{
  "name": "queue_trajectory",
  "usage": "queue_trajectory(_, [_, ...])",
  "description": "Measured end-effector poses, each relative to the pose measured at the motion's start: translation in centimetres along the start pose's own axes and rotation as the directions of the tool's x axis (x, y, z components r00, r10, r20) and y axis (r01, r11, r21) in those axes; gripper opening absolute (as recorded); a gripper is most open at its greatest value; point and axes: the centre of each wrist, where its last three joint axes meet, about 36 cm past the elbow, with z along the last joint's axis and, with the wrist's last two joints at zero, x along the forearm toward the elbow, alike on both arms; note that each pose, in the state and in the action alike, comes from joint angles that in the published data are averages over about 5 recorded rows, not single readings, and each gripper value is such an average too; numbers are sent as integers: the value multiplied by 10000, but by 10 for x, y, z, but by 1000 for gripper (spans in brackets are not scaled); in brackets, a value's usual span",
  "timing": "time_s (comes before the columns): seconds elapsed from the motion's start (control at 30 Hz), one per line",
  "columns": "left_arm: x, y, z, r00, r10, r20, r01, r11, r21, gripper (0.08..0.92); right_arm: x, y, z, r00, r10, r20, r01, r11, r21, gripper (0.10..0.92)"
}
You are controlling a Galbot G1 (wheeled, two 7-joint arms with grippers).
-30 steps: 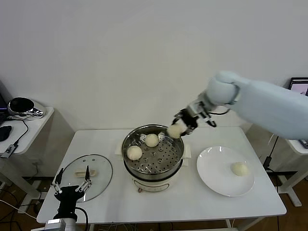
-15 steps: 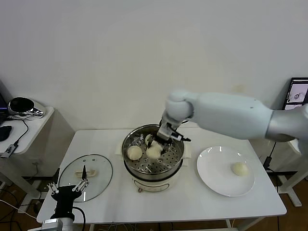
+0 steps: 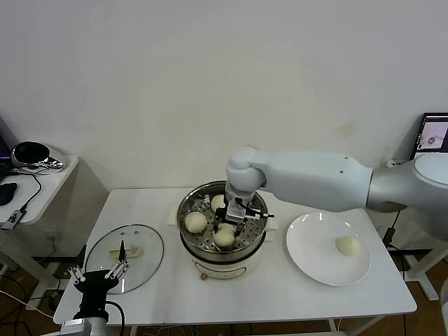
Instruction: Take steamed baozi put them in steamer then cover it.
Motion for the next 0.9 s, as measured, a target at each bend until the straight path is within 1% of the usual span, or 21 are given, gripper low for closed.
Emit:
queue_trajectory(0.1, [0,0,0,10000,-6,2,6,10000,0,823,1,0,-1,10000,50,8,-50,10000,35,677])
queue_trajectory(0.2, [0,0,0,10000,-9,4,9,10000,-2,823,4,1,-1,10000,95,5,-95,10000,12,760])
queue_trajectory(0.3, [-1,0,0,10000,4,19,-4,10000,-9,823,12,5,0,9998,173,-47,-174,9998,-94,810])
queue_trajectory(0.5, [-4,-2,-2,9999,85,88,-85,10000,11,823,41,21,8,9985,336,-436,-363,9974,-618,822])
queue_trajectory(0.67, [-6,-3,-4,9997,181,148,-182,9998,20,823,70,50,19,9945,384,-977,-557,9818,-1815,823])
queue_trajectory(0.8, [-6,-2,-4,9995,257,169,-258,9997,5,823,90,86,29,9876,437,-1505,-923,9384,-3329,823])
queue_trajectory(0.9, [-8,-2,-5,9994,307,184,-307,9995,-10,823,103,122,38,9797,388,-1965,-1272,8781,-4613,823])
